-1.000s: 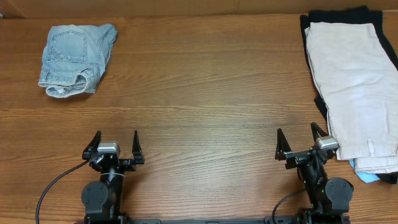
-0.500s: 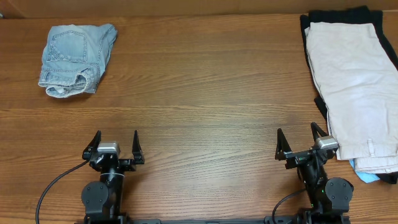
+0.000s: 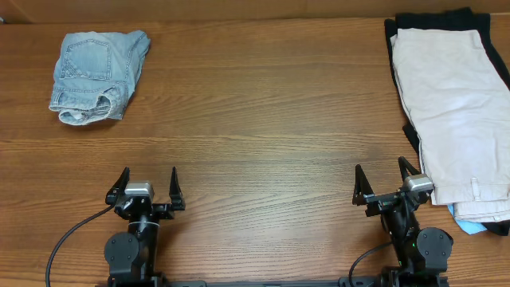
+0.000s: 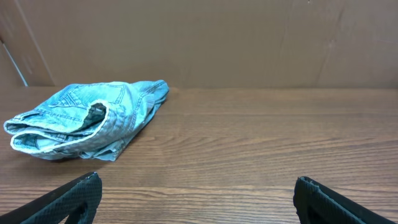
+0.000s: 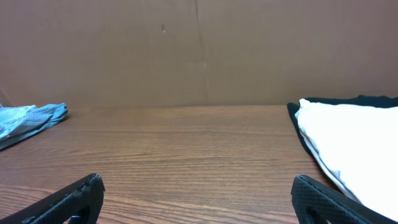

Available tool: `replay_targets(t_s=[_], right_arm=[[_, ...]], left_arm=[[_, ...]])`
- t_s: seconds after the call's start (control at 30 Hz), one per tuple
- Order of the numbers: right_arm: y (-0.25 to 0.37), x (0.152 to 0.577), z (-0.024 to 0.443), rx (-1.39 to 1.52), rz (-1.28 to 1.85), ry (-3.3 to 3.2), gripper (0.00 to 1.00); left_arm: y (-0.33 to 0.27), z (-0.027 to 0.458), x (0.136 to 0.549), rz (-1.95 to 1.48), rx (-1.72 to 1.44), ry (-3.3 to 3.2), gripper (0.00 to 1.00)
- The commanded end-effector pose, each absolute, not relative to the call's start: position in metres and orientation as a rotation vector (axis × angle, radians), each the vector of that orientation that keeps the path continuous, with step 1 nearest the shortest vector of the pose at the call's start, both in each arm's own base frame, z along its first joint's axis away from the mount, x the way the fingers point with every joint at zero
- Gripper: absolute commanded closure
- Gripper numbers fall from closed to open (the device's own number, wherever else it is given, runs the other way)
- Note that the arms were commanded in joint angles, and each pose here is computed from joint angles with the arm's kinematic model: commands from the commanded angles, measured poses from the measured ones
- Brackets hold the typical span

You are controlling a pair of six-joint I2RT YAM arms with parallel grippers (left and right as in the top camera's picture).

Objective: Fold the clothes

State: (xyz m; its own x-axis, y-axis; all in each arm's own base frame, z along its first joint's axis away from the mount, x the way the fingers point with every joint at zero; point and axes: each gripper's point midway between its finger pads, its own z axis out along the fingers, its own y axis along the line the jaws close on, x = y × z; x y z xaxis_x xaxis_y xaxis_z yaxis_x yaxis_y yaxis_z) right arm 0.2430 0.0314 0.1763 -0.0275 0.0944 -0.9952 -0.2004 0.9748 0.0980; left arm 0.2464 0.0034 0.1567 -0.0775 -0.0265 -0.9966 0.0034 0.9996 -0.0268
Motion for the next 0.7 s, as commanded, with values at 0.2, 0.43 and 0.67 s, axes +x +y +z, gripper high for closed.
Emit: replay_targets(t_s=[0.2, 0.43, 0.67], right_arm=[[0.032, 0.242, 0.2, -0.092, 0.234, 1.476, 0.0], [0.032, 0.226, 0.269, -0.102, 0.232, 1.312, 0.0], [0.033, 0.216, 0.316, -0.1, 0.231, 1.344, 0.0]], left_arm=[[0.001, 0.173, 0.245, -0.04, -0.011, 1.607, 0.0], [0.001, 0.222, 0.24, -0.037, -0.012, 1.585, 0.0], [-0.003, 0.264, 0.263, -0.064, 0.004, 1.669, 0.0]])
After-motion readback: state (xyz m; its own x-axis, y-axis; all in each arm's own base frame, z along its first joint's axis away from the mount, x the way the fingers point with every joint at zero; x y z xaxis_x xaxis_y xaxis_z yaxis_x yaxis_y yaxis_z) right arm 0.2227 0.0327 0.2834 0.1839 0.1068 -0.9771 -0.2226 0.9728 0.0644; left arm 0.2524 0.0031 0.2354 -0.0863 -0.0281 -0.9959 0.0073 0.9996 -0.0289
